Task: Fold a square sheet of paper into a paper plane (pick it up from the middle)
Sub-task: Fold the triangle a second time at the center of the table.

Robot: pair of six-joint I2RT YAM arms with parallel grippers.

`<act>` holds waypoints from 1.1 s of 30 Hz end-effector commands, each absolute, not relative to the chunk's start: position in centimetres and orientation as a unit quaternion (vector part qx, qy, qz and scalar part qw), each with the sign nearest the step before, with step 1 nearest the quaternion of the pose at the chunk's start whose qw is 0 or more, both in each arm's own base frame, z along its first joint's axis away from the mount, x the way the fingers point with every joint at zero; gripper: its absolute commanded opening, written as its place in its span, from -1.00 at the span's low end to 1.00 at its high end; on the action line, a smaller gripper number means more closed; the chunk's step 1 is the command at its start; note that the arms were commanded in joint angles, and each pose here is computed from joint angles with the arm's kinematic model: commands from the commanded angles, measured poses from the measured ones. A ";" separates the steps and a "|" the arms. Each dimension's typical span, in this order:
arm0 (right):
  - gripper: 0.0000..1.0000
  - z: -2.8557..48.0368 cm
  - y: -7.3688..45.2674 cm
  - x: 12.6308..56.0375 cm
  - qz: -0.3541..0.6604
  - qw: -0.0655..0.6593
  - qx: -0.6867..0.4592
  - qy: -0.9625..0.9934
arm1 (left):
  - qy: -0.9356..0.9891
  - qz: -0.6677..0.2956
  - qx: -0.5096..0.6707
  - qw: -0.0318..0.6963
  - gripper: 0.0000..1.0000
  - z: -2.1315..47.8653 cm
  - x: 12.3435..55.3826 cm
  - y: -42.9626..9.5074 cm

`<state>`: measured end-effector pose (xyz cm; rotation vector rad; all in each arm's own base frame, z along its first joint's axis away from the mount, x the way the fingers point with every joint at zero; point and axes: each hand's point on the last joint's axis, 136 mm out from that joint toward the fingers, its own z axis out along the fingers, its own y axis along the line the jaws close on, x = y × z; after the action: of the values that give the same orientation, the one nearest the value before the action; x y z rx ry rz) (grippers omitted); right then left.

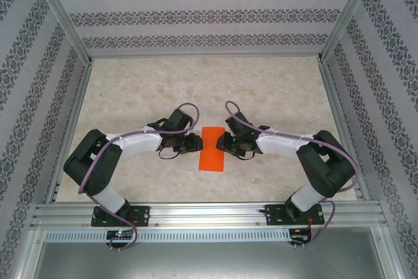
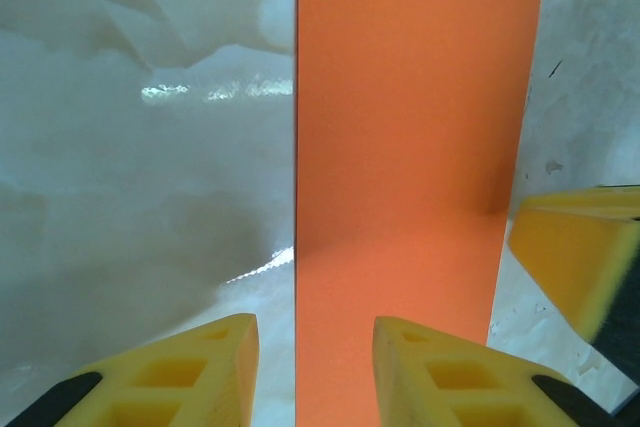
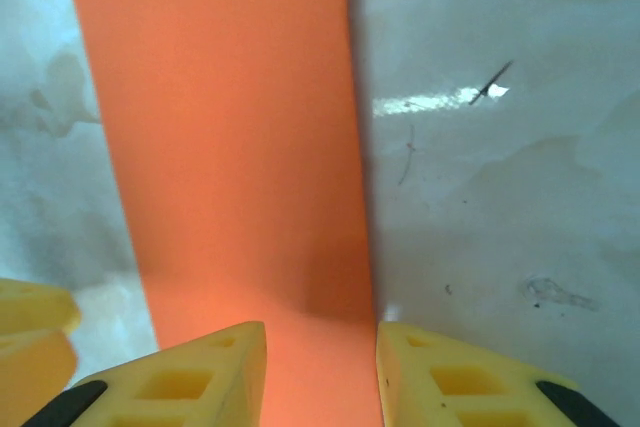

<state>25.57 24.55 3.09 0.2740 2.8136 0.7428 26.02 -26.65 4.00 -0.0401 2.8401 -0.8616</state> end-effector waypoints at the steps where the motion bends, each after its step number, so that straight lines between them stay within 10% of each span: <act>1: -0.29 5.2 24.9 26.4 0.278 0.137 0.082 0.947 | 0.950 -0.299 -0.017 0.090 -0.26 3.8 26.4 -26.7; 33: -0.29 3.5 25.3 26.1 0.277 0.117 0.085 0.950 | 0.948 -0.305 -0.014 0.086 -0.25 3.9 26.3 -27.0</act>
<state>25.88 25.42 2.93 0.2575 2.8044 0.7956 25.92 -26.83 4.00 -0.0333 2.8379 -0.8800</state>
